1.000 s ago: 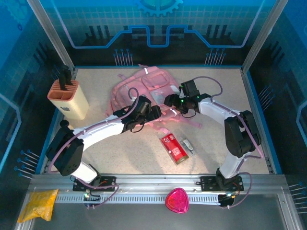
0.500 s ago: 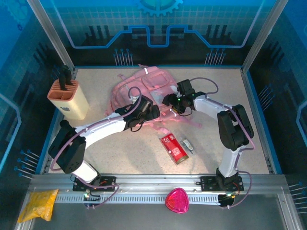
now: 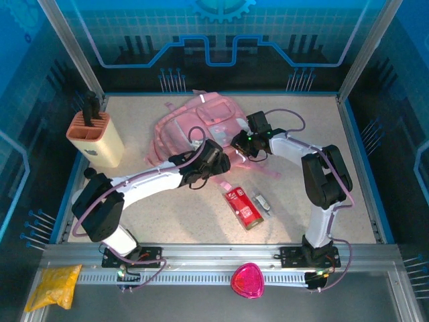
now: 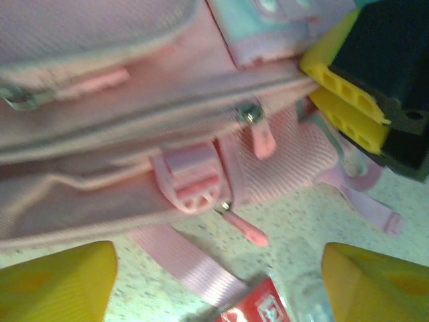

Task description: Pack books, pencil case, and school supplies into a backpack

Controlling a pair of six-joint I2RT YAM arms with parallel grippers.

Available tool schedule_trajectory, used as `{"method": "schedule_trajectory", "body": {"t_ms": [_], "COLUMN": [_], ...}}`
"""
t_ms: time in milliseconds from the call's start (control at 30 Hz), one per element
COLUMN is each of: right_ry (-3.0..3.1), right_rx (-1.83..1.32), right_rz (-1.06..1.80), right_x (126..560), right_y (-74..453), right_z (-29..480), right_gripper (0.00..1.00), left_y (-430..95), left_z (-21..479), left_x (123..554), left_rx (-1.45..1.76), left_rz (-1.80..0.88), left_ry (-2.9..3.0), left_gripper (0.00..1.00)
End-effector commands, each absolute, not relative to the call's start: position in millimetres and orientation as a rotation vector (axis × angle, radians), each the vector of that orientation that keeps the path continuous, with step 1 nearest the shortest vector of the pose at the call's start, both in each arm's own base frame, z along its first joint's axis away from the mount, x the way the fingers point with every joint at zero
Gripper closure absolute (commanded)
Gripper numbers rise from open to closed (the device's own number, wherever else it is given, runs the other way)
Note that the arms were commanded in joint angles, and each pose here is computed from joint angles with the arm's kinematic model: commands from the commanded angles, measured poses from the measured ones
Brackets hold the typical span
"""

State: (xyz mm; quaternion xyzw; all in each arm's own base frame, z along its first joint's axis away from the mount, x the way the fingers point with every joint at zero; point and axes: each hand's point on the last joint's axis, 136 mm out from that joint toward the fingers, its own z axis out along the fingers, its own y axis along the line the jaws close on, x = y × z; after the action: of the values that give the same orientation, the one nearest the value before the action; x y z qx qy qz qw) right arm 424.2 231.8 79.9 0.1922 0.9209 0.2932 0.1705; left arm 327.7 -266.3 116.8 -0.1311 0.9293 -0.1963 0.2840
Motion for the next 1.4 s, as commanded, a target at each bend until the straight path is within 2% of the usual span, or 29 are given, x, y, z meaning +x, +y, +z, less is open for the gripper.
{"method": "schedule_trajectory", "body": {"t_ms": [0,133,267,333,433,767,833,967,1033,1167,1367], "right_ry": [2.543,2.502,2.453,2.424,2.379,2.295,2.286,2.273,2.267,2.26,2.248], "right_rx": [0.52,0.534,0.533,0.53,0.522,0.584,0.584,0.597,0.604,0.61,0.64], "right_rz": [0.887,0.924,0.972,1.009,1.054,1.205,1.216,1.206,1.211,1.223,1.244], "right_x": [438,442,443,443,441,426,425,424,423,423,421], "right_y": [241,240,238,238,236,231,234,234,235,237,237], "right_z": [94,105,120,131,149,167,169,170,171,173,177], "right_gripper": [0.78,0.91,1.0,1.0,1.0,1.0,1.0,1.0,1.0,1.0,1.0], "left_y": [-272,-268,-258,-252,-245,-207,-202,-201,-205,-225,-261], "left_z": [94,78,62,56,52,75,85,103,115,137,152], "left_x": [321,319,327,332,340,378,374,353,344,340,352], "left_rx": [-0.375,-0.378,-0.389,-0.4,-0.408,-0.362,-0.338,-0.325,-0.307,-0.237,-0.094], "left_rz": [-0.555,-0.517,-0.471,-0.462,-0.45,-0.387,-0.362,-0.381,-0.368,-0.347,-0.257], "left_ry": [2.534,2.559,2.591,2.597,2.585,2.527,2.516,2.539,2.53,2.52,2.507], "left_gripper": [0.3,0.47,0.58,0.65,0.67,0.65,0.6,0.44,0.4,0.4,0.46]}}
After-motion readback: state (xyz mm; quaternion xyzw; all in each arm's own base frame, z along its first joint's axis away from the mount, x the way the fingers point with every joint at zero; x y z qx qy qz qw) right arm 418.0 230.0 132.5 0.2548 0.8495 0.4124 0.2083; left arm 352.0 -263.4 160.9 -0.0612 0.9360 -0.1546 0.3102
